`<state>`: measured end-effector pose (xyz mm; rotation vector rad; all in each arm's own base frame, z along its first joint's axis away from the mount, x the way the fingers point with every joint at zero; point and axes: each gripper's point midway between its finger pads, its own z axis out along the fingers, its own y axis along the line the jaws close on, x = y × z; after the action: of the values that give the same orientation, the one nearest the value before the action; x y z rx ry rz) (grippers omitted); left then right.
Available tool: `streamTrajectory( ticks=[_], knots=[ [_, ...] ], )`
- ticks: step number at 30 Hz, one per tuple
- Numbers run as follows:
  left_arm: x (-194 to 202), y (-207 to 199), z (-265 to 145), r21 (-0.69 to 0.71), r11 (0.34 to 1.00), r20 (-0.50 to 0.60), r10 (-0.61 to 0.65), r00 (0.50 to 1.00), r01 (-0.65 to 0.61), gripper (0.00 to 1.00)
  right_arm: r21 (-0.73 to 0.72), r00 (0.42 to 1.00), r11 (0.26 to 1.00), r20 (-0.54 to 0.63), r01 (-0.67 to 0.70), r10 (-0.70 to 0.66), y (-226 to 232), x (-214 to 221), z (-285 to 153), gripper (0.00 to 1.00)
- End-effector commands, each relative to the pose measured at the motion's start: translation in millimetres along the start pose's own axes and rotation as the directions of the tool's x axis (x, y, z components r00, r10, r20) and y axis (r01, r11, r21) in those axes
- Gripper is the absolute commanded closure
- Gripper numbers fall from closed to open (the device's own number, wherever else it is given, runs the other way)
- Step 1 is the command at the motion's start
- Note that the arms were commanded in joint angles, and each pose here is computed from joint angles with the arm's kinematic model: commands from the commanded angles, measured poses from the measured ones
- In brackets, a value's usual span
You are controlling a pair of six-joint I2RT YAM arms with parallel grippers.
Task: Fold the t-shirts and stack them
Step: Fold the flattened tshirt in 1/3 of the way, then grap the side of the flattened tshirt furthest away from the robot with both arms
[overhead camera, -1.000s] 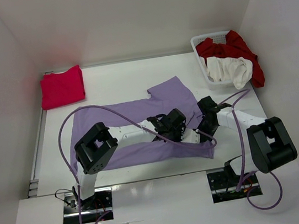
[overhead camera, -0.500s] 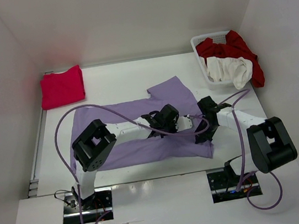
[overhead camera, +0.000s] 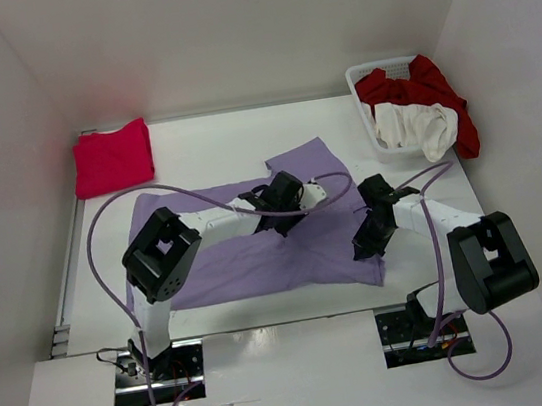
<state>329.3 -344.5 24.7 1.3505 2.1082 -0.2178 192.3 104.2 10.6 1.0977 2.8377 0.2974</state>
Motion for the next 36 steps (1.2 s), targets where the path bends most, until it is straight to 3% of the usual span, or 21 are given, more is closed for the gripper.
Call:
streamTrajectory(
  ticks=[1,4,5,7,11,12,15,17,19,20,21,23,24,26,27,28,33,34,36],
  knots=[
    [5,-1,-4,0.071,0.988,-0.03,-0.135,0.99,0.137,0.79,0.001,1.0,1.0,0.016,0.0,0.0,-2,-4,4,1.0],
    [4,-5,-8,0.133,0.972,-0.039,-0.189,0.981,0.193,0.7,0.0,1.0,1.0,0.016,0.0,0.0,0,-5,4,1.0],
    [10,-4,-6,0.148,0.967,-0.055,-0.202,0.978,0.208,0.61,0.001,1.0,1.0,0.016,0.0,0.0,0,-5,4,1.0],
    [5,-5,-11,0.183,0.956,-0.056,-0.223,0.973,0.229,0.54,0.006,1.0,1.0,0.024,0.0,0.0,0,-7,4,1.0],
    [-8,13,-39,0.221,0.941,-0.035,-0.256,0.966,0.257,0.44,-0.129,0.994,0.99,0.091,0.065,-0.053,35,-22,-27,0.9],
    [-8,20,-47,0.222,0.944,-0.026,-0.244,0.97,0.243,0.42,-0.158,0.99,0.983,0.114,0.094,-0.077,47,-25,-39,0.81],
    [-16,59,-95,0.152,0.961,0.041,-0.24,0.97,0.231,0.33,-0.248,0.945,0.94,0.284,0.233,-0.16,103,-59,-97,0.69],
    [-14,98,-133,0.019,0.979,0.097,-0.204,0.974,0.203,0.27,-0.263,0.892,0.909,0.405,0.323,-0.2,142,-91,-133,0.64],
    [5,122,-153,-0.078,0.976,0.074,-0.199,0.977,0.204,0.27,-0.231,0.86,0.9,0.454,0.369,-0.236,161,-111,-142,0.5],
    [25,149,-167,-0.162,0.954,0.055,-0.247,0.967,0.253,0.27,-0.214,0.816,0.882,0.516,0.419,-0.262,180,-128,-159,0.45],
    [41,161,-174,-0.193,0.942,0.039,-0.273,0.961,0.275,0.27,-0.156,0.823,0.894,0.48,0.421,-0.304,186,-139,-132,0.38],
    [88,190,-188,-0.26,0.892,0.01,-0.381,0.925,0.37,0.27,-0.13,0.793,0.876,0.502,0.465,-0.346,213,-159,-134,0.31],
    [101,198,-194,-0.282,0.878,0.007,-0.4,0.916,0.386,0.27,-0.084,0.805,0.879,0.45,0.469,-0.386,218,-167,-100,0.24],
    [141,223,-209,-0.362,0.815,-0.008,-0.488,0.873,0.452,0.27,-0.068,0.777,0.872,0.491,0.485,-0.394,244,-190,-100,0.18],
    [155,230,-212,-0.381,0.794,-0.006,-0.515,0.857,0.474,0.27,-0.016,0.781,0.871,0.451,0.49,-0.432,246,-199,-65,0.16],
    [165,237,-218,-0.4,0.772,0.0,-0.539,0.843,0.493,0.27,-0.012,0.763,0.869,0.485,0.494,-0.427,262,-213,-73,0.14],
    [229,280,-220,-0.463,0.646,0.025,-0.675,0.737,0.607,0.27,0.107,0.715,0.857,0.504,0.504,-0.484,297,-258,-23,0.12],
    [236,288,-219,-0.473,0.631,0.032,-0.686,0.727,0.615,0.27,0.16,0.715,0.847,0.471,0.507,-0.517,291,-255,-14,0.1],
    [262,300,-216,-0.482,0.574,0.041,-0.74,0.671,0.662,0.27,0.177,0.703,0.861,0.511,0.477,-0.495,298,-268,-14,0.1]
  ],
)
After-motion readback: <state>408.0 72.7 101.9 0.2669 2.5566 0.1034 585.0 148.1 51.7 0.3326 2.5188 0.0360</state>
